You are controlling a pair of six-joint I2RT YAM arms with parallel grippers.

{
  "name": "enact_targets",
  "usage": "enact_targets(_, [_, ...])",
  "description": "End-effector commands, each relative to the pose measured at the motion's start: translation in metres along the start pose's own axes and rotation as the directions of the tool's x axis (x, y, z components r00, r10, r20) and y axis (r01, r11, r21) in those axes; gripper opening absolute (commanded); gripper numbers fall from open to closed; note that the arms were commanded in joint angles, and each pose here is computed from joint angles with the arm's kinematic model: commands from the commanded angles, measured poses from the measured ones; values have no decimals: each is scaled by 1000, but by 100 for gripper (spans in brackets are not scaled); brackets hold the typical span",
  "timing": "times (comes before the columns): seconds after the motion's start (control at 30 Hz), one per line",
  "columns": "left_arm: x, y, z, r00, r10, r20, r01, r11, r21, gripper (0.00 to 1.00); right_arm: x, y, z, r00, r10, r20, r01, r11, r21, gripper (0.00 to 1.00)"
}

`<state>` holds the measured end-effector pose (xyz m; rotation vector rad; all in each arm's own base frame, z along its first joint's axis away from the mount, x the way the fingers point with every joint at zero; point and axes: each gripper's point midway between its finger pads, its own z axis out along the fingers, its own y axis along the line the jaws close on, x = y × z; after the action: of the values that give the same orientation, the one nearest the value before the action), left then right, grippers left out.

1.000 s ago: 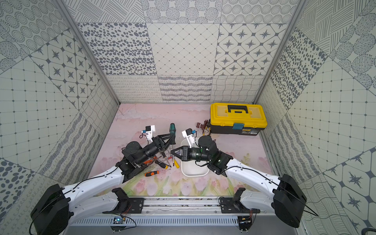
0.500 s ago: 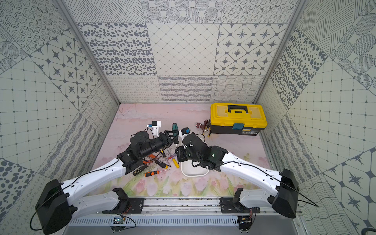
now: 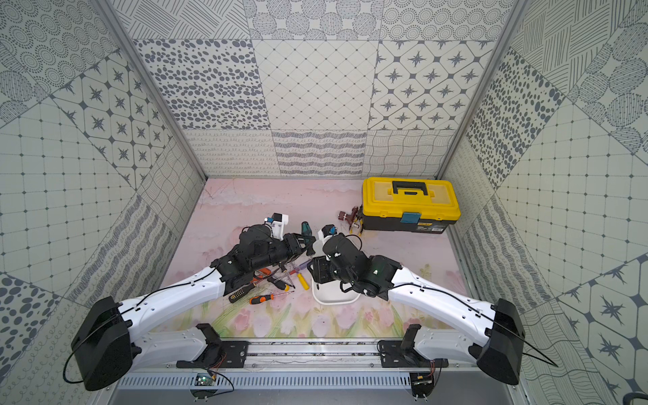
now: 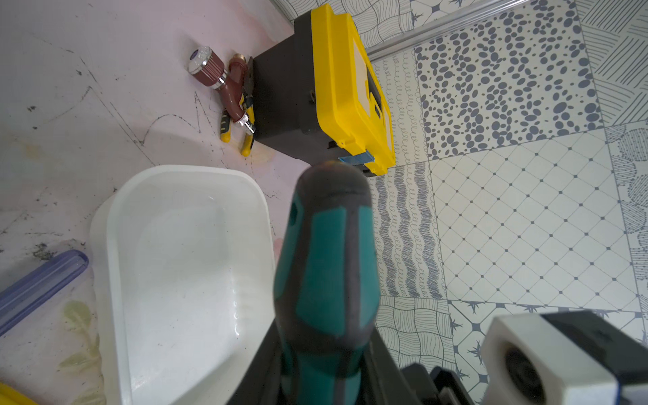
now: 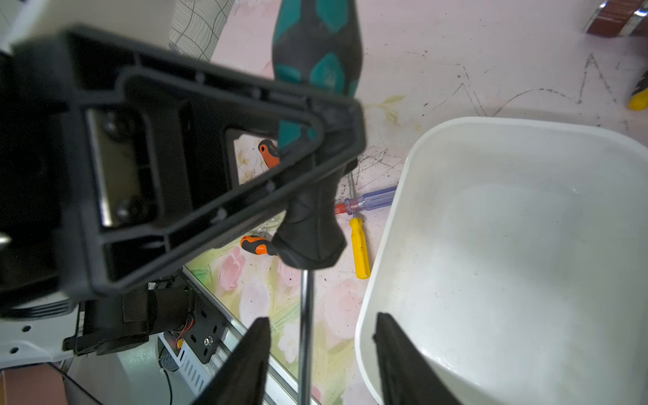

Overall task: Put the screwdriver on the desktop into the storage box
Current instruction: Place the screwdriver in the storage box.

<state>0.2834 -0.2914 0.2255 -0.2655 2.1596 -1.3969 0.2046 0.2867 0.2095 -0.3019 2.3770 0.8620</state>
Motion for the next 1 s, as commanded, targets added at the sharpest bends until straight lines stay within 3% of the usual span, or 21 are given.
enact_targets(0.0, [1,-37,0,1000,-8,-22,12,982,189,0,-11,15,-9,990,144,-7,-141,956,-259,70])
enact_targets(0.13, [2,-48,-1,999,-25,-29,32,964,264,0,-15,19,-18,971,234,-44,-229,868,-441,57])
enact_targets(0.33, [0,-46,0,999,-45,-15,47,958,281,0,-13,35,-27,974,219,-62,-217,811,-543,53])
enact_targets(0.5, [0,-42,0,998,-63,-8,62,956,288,0,-13,34,-27,973,226,-50,-216,808,-548,55])
enact_targets(0.73, [1,-44,-2,997,-70,-8,69,947,313,0,-4,30,-14,970,230,-83,-239,819,-522,32])
enact_targets(0.9, [1,-41,-2,997,-80,-5,77,947,312,0,-1,27,-12,970,230,-81,-239,834,-497,27])
enact_targets(0.97, [1,-40,-2,997,-83,-2,80,946,314,0,0,25,-11,970,227,-81,-238,843,-482,20])
